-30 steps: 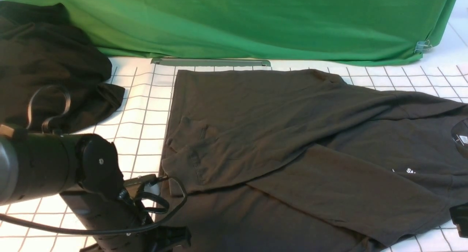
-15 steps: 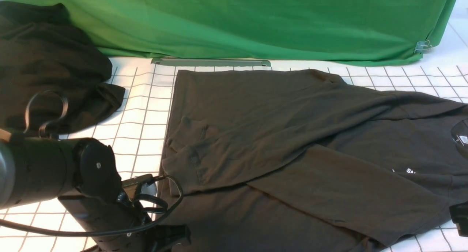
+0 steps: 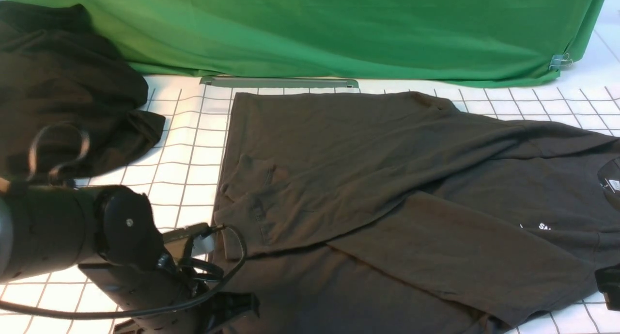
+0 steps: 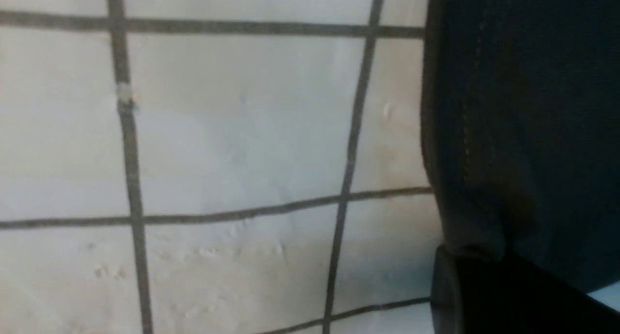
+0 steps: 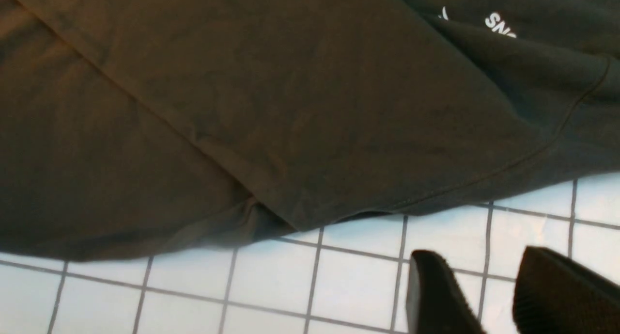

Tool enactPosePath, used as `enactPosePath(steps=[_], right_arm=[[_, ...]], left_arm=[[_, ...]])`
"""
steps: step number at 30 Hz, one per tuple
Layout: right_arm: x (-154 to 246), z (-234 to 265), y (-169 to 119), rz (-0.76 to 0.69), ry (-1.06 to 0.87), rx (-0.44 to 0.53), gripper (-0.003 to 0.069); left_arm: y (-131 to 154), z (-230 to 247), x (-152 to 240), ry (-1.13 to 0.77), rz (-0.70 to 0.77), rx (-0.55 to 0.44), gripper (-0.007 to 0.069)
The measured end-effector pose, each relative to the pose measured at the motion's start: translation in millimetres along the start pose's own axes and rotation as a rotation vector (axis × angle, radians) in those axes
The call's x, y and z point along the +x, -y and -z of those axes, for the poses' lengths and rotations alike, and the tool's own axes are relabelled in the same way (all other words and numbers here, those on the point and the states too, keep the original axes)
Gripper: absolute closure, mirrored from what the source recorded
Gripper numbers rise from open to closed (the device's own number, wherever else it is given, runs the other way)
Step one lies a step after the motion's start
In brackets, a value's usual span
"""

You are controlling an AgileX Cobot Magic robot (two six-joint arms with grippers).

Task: Fold a long-sleeved shirt over a white checkered tablecloth.
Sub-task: 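Grasp the near edge of the shirt at its hem and shoulder corners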

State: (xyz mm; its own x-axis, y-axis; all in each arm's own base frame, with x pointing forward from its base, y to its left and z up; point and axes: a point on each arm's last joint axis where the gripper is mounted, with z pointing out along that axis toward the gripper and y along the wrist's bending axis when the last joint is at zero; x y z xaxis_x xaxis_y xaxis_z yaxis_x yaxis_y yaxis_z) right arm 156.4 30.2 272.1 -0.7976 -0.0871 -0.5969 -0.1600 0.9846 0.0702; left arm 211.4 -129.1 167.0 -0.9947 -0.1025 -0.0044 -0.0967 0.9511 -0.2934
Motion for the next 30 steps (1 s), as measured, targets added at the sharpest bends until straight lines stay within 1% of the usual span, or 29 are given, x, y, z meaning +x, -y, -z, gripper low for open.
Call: enactPosePath(steps=[3,6,9,10,11,14,15,16,20,21,25,28,30], right_arm=[[1,0,-3,0.004,-0.005,-0.016,0.0418],[3,0,-12,0.045,-0.031,-0.054,0.0417],[7,1,-33,0.177,-0.044,-0.134,0.0417],[7,1,-33,0.179,-0.042,-0.134,0.0416],[10,2,-43,0.251,-0.042,-0.176,0.0406],[14,4,-56,0.354,-0.044,-0.219,0.0364],[15,4,-59,0.375,-0.044,-0.226,0.0344],[17,5,-64,0.420,-0.043,-0.241,0.0309],[20,6,-71,0.502,-0.051,-0.256,0.0190],[18,7,-72,0.504,-0.056,-0.256,0.0173],[-1,13,-78,0.505,-0.107,-0.222,0.0151],[-18,18,-84,0.491,-0.144,-0.204,0.0149],[-21,14,-87,0.482,-0.178,-0.200,0.0149]], left_arm=[[2,17,4,0.050,-0.009,0.026,0.0608],[1,29,7,0.082,-0.013,0.033,0.0608],[-3,44,9,0.124,-0.018,0.044,0.0608],[-3,45,9,0.126,-0.018,0.045,0.0608],[-4,47,10,0.124,-0.021,0.042,0.0608],[-4,46,11,0.116,-0.021,0.039,0.0608],[-4,46,11,0.116,-0.021,0.039,0.0608],[-4,46,11,0.115,-0.021,0.038,0.0608],[-4,47,9,0.136,-0.026,0.038,0.0608],[-5,47,7,0.150,-0.023,0.040,0.0608],[-15,52,-4,0.200,0.042,0.066,0.0608],[-24,55,-7,0.185,0.053,0.082,0.0608],[-28,56,-7,0.167,0.041,0.082,0.0608]])
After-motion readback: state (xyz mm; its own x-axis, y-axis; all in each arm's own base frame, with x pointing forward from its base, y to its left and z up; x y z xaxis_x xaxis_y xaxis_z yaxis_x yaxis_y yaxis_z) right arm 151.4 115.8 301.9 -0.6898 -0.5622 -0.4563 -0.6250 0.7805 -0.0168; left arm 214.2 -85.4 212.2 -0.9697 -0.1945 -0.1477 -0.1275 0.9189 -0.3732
